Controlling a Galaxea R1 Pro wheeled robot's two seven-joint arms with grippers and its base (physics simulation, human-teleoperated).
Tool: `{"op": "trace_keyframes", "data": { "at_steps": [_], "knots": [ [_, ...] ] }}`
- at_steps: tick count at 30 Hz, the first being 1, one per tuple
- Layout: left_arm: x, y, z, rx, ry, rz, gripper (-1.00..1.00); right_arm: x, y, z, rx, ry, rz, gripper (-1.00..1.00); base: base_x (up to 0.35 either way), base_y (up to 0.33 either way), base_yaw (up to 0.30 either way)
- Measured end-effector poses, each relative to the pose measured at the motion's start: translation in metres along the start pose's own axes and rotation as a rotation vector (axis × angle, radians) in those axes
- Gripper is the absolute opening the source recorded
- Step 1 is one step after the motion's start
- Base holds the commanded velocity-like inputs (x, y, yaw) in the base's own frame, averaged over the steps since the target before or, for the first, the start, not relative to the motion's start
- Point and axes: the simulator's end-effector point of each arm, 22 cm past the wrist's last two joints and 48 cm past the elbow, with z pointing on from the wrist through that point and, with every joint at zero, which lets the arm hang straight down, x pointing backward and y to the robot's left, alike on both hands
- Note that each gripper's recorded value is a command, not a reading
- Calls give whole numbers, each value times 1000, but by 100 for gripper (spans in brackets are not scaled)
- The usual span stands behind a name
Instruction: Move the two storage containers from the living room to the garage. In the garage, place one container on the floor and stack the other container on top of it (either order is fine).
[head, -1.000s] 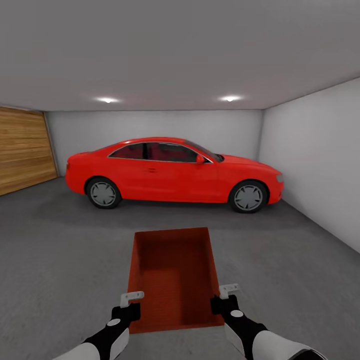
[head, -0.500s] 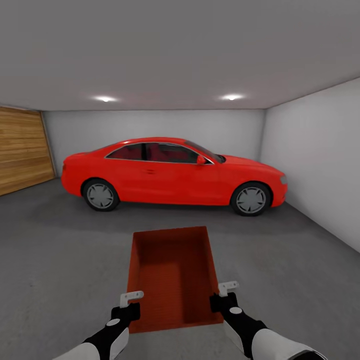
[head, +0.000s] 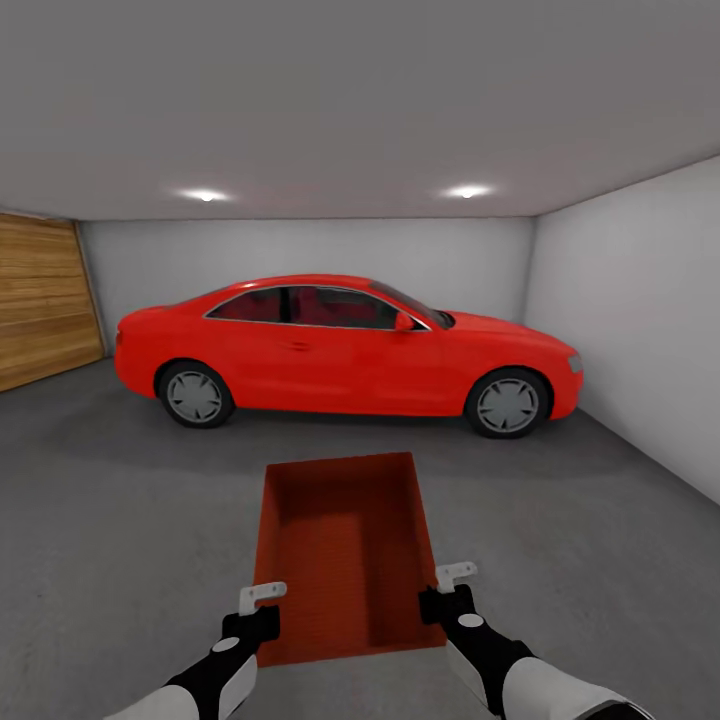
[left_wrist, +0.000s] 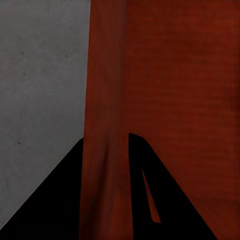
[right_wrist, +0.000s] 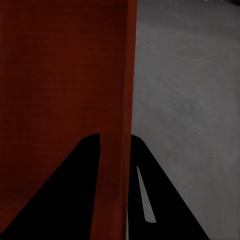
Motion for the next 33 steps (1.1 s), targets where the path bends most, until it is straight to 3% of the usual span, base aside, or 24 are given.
{"op": "trace_keyframes", "data": {
  "at_steps": [14, 33],
  "knots": [
    [0, 0, 0, 2, -2, 10, -100, 4, 0, -1, 2, -2, 12, -100, 322, 0, -14],
    [0, 0, 0, 3, 0, 21, -100, 10, 1, -2, 6, 0, 28, -100, 322, 0, -267]
  ]
}}
